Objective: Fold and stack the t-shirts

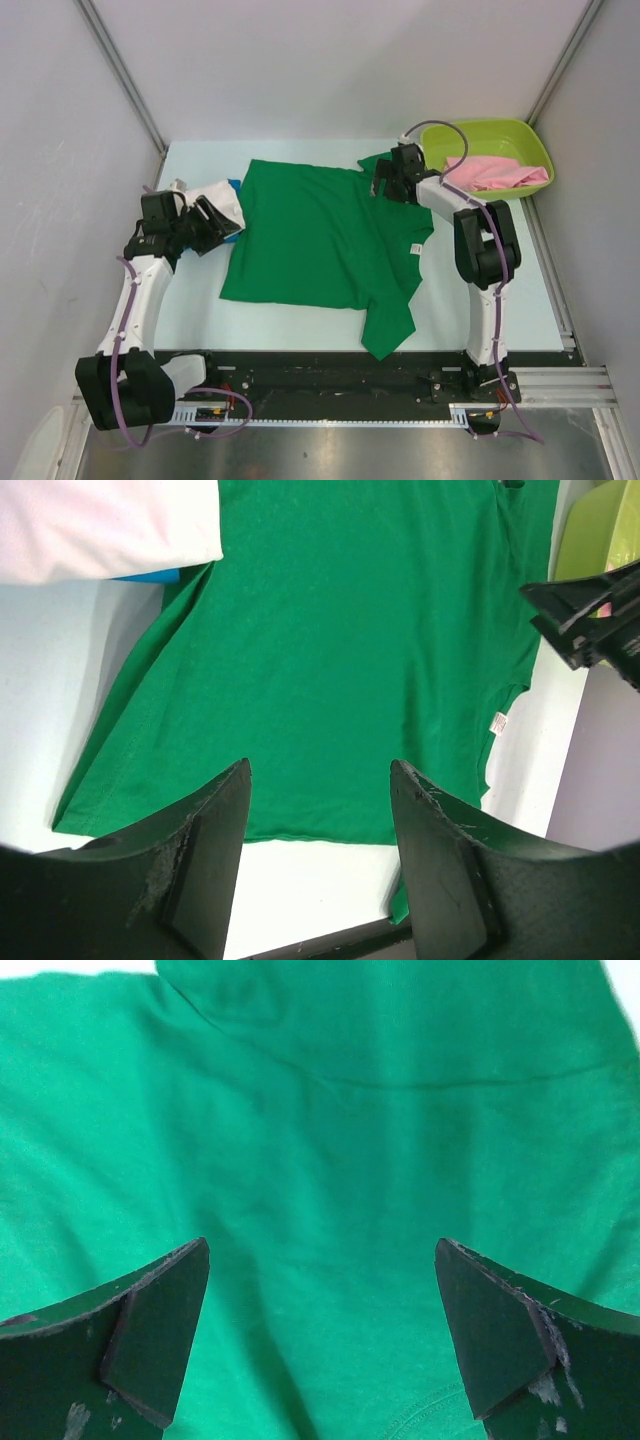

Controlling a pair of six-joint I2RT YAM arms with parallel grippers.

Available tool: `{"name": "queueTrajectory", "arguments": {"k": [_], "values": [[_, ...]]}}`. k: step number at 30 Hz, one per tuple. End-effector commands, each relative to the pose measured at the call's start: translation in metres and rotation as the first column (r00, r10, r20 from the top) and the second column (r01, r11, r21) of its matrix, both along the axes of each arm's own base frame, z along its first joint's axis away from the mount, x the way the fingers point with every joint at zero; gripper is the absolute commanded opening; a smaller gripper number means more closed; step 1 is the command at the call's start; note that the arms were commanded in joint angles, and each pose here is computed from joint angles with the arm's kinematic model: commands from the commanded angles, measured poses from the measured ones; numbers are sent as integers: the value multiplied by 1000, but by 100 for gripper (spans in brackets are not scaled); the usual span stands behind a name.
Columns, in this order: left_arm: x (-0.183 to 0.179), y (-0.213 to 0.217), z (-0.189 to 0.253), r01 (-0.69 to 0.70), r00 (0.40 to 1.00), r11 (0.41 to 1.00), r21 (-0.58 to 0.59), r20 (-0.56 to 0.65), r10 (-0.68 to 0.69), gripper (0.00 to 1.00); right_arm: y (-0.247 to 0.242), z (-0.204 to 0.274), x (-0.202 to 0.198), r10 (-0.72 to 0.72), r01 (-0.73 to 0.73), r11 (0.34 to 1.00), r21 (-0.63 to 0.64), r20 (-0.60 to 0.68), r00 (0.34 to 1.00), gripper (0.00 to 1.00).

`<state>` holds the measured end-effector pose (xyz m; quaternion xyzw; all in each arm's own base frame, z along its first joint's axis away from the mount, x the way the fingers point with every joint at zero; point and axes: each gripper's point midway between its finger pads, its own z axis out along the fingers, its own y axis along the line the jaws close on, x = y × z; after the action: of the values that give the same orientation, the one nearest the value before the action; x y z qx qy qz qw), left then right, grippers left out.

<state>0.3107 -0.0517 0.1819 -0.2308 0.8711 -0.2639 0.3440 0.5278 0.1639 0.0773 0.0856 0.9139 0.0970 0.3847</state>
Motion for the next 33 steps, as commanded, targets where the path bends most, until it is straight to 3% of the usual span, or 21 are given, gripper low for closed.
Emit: {"name": "queueTrajectory", "arguments": {"k": [1, 12, 23, 29, 33], "values": [[9, 2, 18, 13, 997, 1000, 21, 74, -15, 63, -5, -16, -1, -7, 4, 998, -66, -45, 999, 100], [10, 8, 6, 10, 999, 1000, 28, 52, -11, 63, -18, -68, 0, -44, 28, 992, -127, -125, 991, 100], [9, 16, -3, -16, 999, 999, 47, 31, 14, 63, -31, -94, 41, -77, 50, 986, -158, -168, 983, 100], [9, 22, -5, -36, 999, 997, 67, 24, 34, 63, -34, -85, 62, -75, 54, 986, -157, -129, 989, 100], [9, 25, -5, -46, 999, 996, 82, 21, 45, 62, -44, -38, 68, -119, 113, 976, -188, -23, 993, 100]]}}
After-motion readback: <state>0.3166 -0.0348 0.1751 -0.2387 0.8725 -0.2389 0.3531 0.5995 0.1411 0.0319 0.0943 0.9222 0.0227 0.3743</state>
